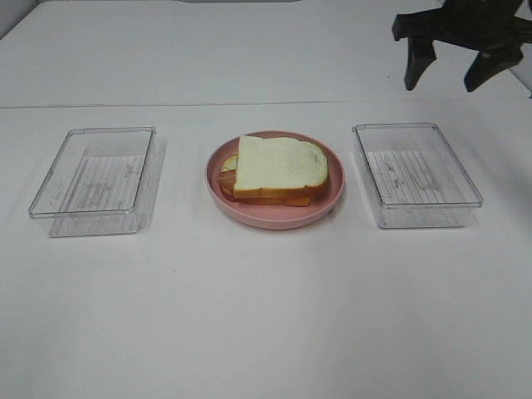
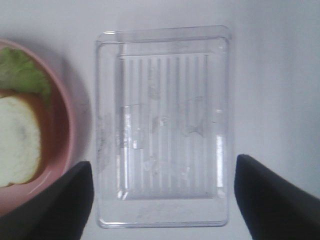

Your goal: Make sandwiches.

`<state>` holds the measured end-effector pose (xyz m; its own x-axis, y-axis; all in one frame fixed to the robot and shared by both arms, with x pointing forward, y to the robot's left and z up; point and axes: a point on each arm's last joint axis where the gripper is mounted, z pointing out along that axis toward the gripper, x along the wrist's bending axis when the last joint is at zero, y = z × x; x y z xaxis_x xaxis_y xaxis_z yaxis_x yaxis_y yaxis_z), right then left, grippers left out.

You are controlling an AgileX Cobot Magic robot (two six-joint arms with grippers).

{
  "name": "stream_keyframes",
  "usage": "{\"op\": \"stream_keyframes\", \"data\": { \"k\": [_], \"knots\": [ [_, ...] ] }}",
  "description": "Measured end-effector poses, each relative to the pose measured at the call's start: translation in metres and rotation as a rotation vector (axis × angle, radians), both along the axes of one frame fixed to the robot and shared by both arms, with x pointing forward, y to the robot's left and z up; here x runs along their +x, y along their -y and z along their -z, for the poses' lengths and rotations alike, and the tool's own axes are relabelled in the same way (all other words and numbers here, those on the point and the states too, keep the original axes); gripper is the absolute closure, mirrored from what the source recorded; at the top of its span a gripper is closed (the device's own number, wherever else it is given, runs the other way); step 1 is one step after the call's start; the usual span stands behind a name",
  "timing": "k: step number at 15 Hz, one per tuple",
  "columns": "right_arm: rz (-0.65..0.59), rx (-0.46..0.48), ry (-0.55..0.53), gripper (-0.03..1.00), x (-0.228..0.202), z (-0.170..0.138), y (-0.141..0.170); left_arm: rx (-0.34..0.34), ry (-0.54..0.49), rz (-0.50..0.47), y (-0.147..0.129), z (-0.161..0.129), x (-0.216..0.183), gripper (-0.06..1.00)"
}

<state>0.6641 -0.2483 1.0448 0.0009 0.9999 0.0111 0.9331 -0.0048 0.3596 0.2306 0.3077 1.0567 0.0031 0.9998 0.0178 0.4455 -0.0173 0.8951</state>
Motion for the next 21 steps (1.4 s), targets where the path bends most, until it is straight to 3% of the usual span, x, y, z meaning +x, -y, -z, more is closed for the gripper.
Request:
{"op": "stream_keyframes", "data": {
  "k": [2, 5, 8, 11, 12, 13, 16, 17, 20, 21],
  "knots": [
    [0.087, -0.034, -0.038, 0.2, -0.001, 0.0, 0.04, 0.0, 0.0, 0.0, 0.0, 0.0, 0.0, -0.03],
    [0.067, -0.05, -0.103, 0.2, -0.012, -0.004, 0.042, 0.0, 0.0, 0.0, 0.0, 0.0, 0.0, -0.03],
    [0.059, -0.041, -0.136, 0.2, -0.06, -0.013, 0.042, 0.0, 0.0, 0.0, 0.0, 0.0, 0.0, -0.03],
    [0.06, -0.033, -0.047, 0.2, -0.164, -0.034, 0.045, 0.0, 0.0, 0.0, 0.0, 0.0, 0.0, -0.03],
    [0.06, -0.032, -0.035, 0.2, -0.177, -0.035, 0.046, 0.0, 0.0, 0.0, 0.0, 0.0, 0.0, -0.03],
    [0.061, -0.026, 0.044, 0.2, -0.237, -0.039, 0.048, 0.0, 0.0, 0.0, 0.0, 0.0, 0.0, -0.03],
    [0.063, -0.006, 0.174, 0.2, -0.291, -0.045, 0.049, 0.001, 0.0, -0.001, 0.0, 0.0, 0.0, -0.03],
    [0.064, 0.006, 0.307, 0.2, -0.335, -0.044, 0.051, 0.002, 0.0, -0.001, 0.0, 0.0, 0.0, -0.03],
    [0.061, 0.013, 0.414, 0.2, -0.37, -0.032, 0.052, 0.004, 0.0, -0.002, 0.0, 0.0, 0.0, -0.03],
    [0.045, 0.021, 0.504, 0.2, -0.396, -0.018, 0.052, 0.005, 0.0, -0.002, 0.0, 0.0, 0.0, -0.03]
  ]
}}
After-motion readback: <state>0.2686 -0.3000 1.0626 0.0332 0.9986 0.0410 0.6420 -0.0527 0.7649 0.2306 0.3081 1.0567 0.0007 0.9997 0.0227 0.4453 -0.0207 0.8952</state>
